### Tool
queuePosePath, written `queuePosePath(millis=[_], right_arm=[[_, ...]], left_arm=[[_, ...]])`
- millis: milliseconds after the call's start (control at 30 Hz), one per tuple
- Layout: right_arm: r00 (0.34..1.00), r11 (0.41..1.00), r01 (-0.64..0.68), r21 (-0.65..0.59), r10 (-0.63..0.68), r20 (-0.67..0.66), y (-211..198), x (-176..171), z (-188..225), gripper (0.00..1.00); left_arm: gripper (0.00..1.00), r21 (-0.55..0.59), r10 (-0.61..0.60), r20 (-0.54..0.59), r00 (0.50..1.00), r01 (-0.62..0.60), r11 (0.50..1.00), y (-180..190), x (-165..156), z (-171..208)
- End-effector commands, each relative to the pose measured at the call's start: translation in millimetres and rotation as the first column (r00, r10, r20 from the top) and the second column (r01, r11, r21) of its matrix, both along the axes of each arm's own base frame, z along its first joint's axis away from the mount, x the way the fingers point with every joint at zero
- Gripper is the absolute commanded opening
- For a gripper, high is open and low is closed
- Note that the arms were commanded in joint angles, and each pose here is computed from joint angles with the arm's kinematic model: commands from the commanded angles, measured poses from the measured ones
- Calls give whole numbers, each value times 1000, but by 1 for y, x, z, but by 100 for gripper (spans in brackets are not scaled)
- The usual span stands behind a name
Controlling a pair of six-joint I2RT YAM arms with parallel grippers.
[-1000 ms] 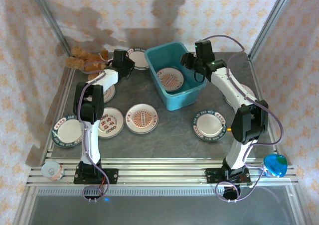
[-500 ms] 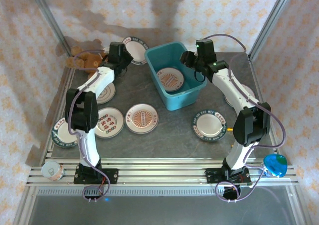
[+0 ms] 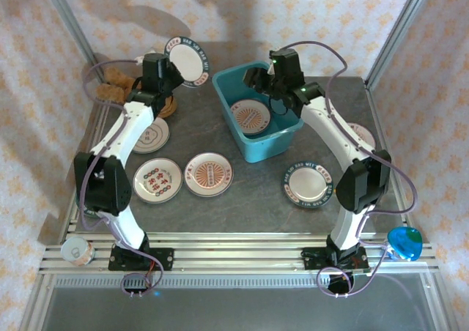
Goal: Place the plates into the plastic bin on the countertop
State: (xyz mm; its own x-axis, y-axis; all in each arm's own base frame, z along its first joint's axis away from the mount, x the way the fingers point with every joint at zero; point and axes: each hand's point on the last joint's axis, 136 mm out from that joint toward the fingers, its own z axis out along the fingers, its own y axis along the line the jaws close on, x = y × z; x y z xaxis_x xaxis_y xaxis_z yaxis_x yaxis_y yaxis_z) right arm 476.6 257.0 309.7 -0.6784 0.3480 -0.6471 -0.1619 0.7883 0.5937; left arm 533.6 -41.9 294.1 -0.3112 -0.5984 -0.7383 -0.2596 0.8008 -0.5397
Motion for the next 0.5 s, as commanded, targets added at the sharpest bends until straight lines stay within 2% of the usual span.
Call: queuePosePath(millis=[0,100,200,367,467], right_arm=[[999,995,-48,89,46,24,20,3,17,55],[995,980,-98,175,93,38,34,3,27,58],[991,959,-134,248,124,58,44,2,38,61],[986,936,-159,314,137,91,49,-1,49,64],[988,935,-156,319,141,68,50,-1,43,64]], left_arm=[[0,-12,-29,93,995,31,999,1,-12,37],[0,-138,-146,105,984,160,977,-22,-12,42],[0,-250,-229,128,965,255,934,-42,-13,43],[0,-364,-314,176,933,358,860,-65,-17,47],[0,-415,-339,212,916,399,818,-73,-21,53]])
